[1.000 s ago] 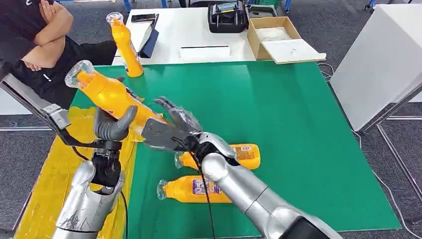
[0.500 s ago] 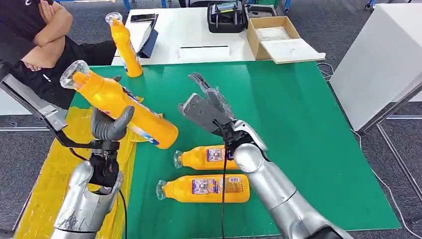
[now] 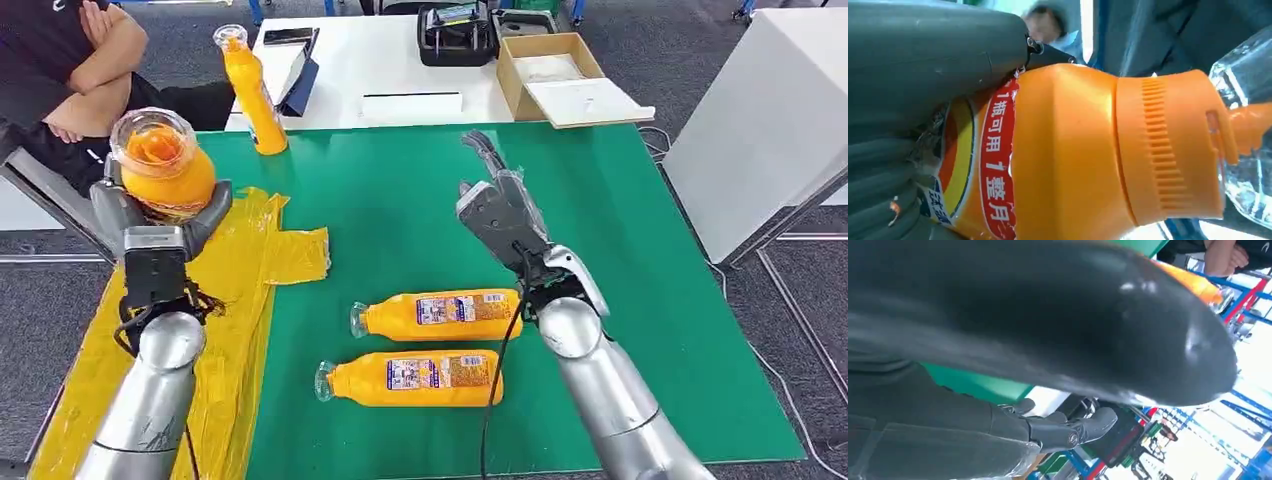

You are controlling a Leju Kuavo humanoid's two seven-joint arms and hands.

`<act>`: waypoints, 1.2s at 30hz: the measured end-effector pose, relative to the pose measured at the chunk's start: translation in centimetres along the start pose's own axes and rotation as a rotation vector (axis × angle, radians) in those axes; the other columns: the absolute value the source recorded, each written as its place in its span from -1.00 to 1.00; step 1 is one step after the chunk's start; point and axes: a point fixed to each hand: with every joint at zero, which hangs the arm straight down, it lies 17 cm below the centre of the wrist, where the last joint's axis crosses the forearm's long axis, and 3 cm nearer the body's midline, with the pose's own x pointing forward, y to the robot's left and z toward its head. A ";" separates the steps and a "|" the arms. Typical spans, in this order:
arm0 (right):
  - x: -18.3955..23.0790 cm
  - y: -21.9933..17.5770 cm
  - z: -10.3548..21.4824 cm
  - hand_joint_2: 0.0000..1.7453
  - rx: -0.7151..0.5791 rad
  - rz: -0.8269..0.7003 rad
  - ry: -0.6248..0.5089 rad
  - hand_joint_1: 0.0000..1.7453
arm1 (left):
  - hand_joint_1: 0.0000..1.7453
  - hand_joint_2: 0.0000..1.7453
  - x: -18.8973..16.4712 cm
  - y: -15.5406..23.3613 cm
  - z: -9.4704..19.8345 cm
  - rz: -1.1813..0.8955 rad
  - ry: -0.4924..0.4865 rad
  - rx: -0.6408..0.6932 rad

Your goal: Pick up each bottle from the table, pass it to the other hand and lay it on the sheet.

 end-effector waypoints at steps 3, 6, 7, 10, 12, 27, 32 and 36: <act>-1.1 -1.5 0.5 -1.00 -0.014 -0.009 0.005 -1.00 | 1.00 1.00 1.1 -0.2 0.5 -0.219 -0.188 -0.044; -2.2 -2.8 1.1 -1.00 -0.011 -0.019 0.005 -1.00 | 1.00 1.00 0.6 -1.1 1.9 -0.365 -0.309 -0.118; -2.5 -3.0 1.2 -1.00 -0.008 -0.019 0.005 -1.00 | 1.00 1.00 0.1 -1.4 2.5 -0.424 -0.342 -0.153; -2.9 -3.4 1.4 -1.00 0.004 -0.025 0.003 -1.00 | 1.00 1.00 -1.8 -2.8 4.9 -0.556 -0.372 -0.265; -2.9 -3.6 1.4 -1.00 0.007 -0.023 0.001 -1.00 | 1.00 1.00 -3.2 -2.8 5.9 -0.580 -0.341 -0.294; -2.1 -4.2 -0.4 -1.00 0.054 -0.023 -0.032 -1.00 | 1.00 1.00 -13.9 -3.0 14.6 -0.754 -0.134 -0.586; -2.0 -3.9 -1.0 -1.00 0.073 -0.024 -0.038 -1.00 | 1.00 1.00 -16.8 -2.9 18.9 -0.778 -0.037 -0.686; -2.0 -3.6 -1.3 -1.00 0.075 -0.031 -0.037 -1.00 | 1.00 1.00 -18.4 -3.3 21.6 -0.777 0.020 -0.755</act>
